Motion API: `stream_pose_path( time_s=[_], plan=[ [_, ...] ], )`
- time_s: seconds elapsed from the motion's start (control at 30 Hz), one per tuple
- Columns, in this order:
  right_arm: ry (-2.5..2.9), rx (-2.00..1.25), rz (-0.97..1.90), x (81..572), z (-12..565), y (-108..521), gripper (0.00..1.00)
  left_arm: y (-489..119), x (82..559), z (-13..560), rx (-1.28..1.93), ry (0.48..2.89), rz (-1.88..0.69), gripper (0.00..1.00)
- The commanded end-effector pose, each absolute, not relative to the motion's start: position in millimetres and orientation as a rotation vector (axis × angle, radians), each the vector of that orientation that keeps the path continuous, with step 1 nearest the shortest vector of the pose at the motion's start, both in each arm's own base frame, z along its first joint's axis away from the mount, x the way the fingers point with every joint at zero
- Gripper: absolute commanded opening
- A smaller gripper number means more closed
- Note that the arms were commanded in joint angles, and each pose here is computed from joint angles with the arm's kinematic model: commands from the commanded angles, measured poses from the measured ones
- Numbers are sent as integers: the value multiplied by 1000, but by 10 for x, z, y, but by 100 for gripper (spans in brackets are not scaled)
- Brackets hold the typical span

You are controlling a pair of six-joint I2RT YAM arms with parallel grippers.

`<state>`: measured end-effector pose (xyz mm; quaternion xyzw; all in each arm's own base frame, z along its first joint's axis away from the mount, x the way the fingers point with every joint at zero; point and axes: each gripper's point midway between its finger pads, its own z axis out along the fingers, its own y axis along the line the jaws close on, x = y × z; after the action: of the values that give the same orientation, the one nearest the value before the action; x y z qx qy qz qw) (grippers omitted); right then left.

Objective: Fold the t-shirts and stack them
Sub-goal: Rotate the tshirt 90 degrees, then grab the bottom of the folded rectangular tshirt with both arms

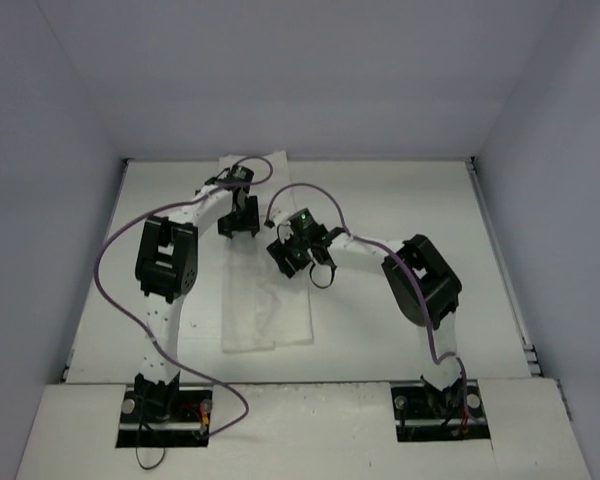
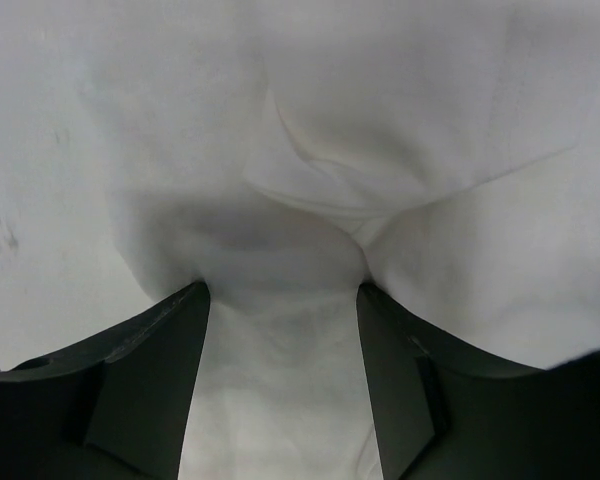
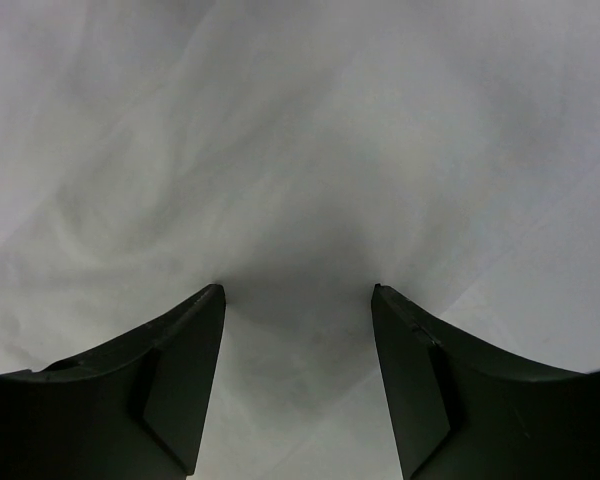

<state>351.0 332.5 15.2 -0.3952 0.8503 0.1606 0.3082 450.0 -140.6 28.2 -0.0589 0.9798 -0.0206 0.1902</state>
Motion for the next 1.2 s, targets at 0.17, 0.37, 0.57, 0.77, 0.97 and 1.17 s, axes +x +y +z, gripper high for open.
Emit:
stream_pose_path(
  time_s=[0.17,0.37,0.57,0.77,0.97,1.17],
  plan=[
    [2208,-791,358,4364,436,3161,58,-1561,5160,538,-113,2656,-256,57],
    [2042,-645,323,4486,1466,3021,58,-1448,4892,1816,-98,2454,-315,60],
    [1999,-350,434,3956,2140,2641,100,-1204,3774,2508,-171,2361,-382,65],
    [2128,-229,569,3183,1690,2484,91,-1230,2551,1715,-306,2569,-543,66],
    [2269,-141,563,2681,1104,2480,41,-1244,2074,1207,-418,2676,-596,65],
    [2340,-43,604,2461,827,2583,35,-1295,1981,945,-447,2733,-616,61]
  ],
)
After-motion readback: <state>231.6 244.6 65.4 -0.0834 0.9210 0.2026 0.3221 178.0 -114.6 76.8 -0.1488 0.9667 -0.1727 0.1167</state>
